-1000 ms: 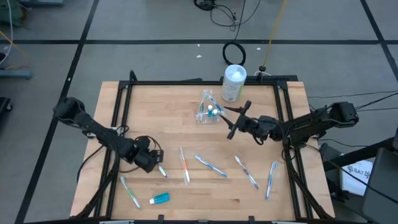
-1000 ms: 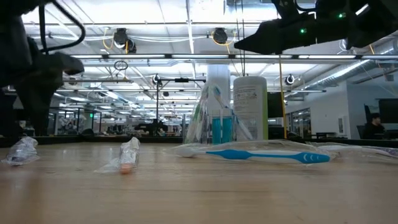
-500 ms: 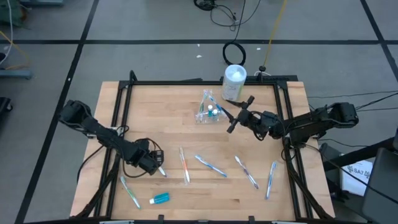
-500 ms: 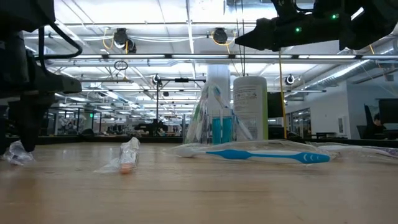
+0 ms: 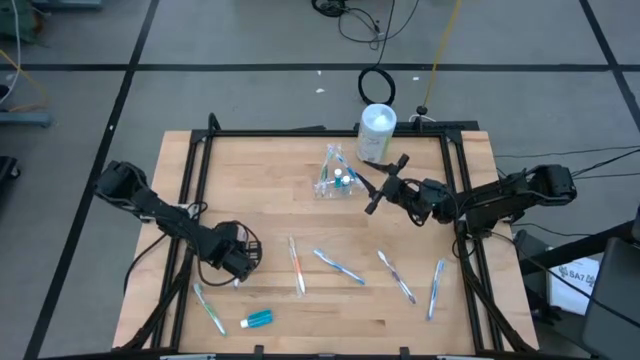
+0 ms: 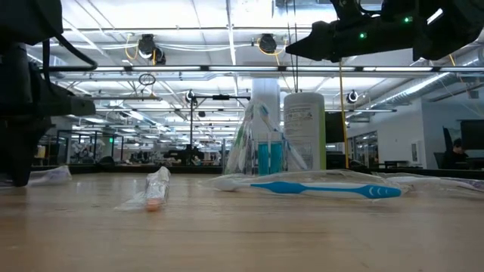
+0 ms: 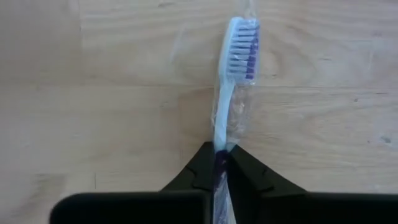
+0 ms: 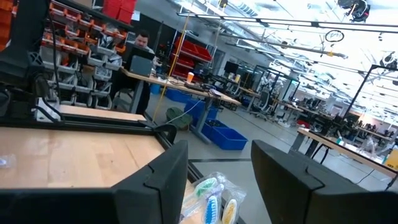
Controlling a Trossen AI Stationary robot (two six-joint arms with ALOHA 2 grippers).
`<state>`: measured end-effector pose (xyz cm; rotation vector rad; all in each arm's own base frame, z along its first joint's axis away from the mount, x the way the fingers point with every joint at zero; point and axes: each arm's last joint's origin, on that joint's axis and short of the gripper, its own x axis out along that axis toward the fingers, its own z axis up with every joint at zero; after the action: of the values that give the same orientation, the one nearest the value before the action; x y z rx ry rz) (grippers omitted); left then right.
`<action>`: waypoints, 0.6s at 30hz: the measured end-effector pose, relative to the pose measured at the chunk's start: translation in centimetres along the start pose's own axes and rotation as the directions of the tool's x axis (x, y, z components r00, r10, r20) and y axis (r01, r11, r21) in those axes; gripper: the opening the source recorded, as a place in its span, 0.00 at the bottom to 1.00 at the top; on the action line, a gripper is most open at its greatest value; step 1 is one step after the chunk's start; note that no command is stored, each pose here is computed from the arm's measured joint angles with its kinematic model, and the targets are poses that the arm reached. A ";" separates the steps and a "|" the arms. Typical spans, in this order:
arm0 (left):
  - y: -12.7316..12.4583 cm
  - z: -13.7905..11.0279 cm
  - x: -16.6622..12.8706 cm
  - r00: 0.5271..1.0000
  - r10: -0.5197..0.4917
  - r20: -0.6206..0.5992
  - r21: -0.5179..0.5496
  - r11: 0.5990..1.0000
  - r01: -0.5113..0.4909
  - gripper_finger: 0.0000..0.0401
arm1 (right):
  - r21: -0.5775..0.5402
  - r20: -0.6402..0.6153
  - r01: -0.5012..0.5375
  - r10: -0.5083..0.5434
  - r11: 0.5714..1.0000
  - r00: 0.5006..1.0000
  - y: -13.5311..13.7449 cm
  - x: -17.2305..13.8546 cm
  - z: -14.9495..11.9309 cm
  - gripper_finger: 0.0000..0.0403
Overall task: Pick & Place toothbrushing station
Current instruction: Put the left violet toothbrush into the transparent organizer
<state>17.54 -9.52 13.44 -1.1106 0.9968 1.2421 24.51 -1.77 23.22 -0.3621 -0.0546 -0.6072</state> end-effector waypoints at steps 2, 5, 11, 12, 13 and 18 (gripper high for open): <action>0.0 0.0 0.0 1.000 -0.010 0.016 0.010 1.000 0.010 0.03 | 0.000 0.000 0.000 0.000 1.000 1.000 0.0 0.0 0.0 0.42; 0.0 0.2 0.1 0.997 -0.031 0.064 0.016 0.999 0.030 0.04 | 0.009 0.000 -0.002 0.002 1.000 1.000 0.0 0.0 0.0 0.42; -0.2 0.4 0.1 0.990 -0.068 0.127 0.060 0.996 0.061 0.07 | 0.065 0.000 -0.002 0.002 0.998 1.000 0.0 0.0 0.0 0.41; -0.2 0.5 0.1 0.987 -0.076 0.141 0.065 0.996 0.068 0.07 | 0.065 0.000 -0.002 0.002 0.998 1.000 0.0 0.0 0.0 0.41; -0.3 0.6 0.1 0.984 -0.086 0.156 0.071 0.995 0.076 0.06 | 0.066 0.000 -0.002 0.002 0.998 1.000 0.0 0.0 0.0 0.41; -0.8 1.1 -0.3 0.973 -0.149 0.178 0.110 0.985 0.131 0.01 | 0.062 -0.008 -0.005 0.005 0.998 1.000 0.1 0.0 -0.1 0.41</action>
<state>18.25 -8.53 14.04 -0.9539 0.8150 1.1482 24.54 -1.73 23.12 -0.2993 -0.0646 -0.6006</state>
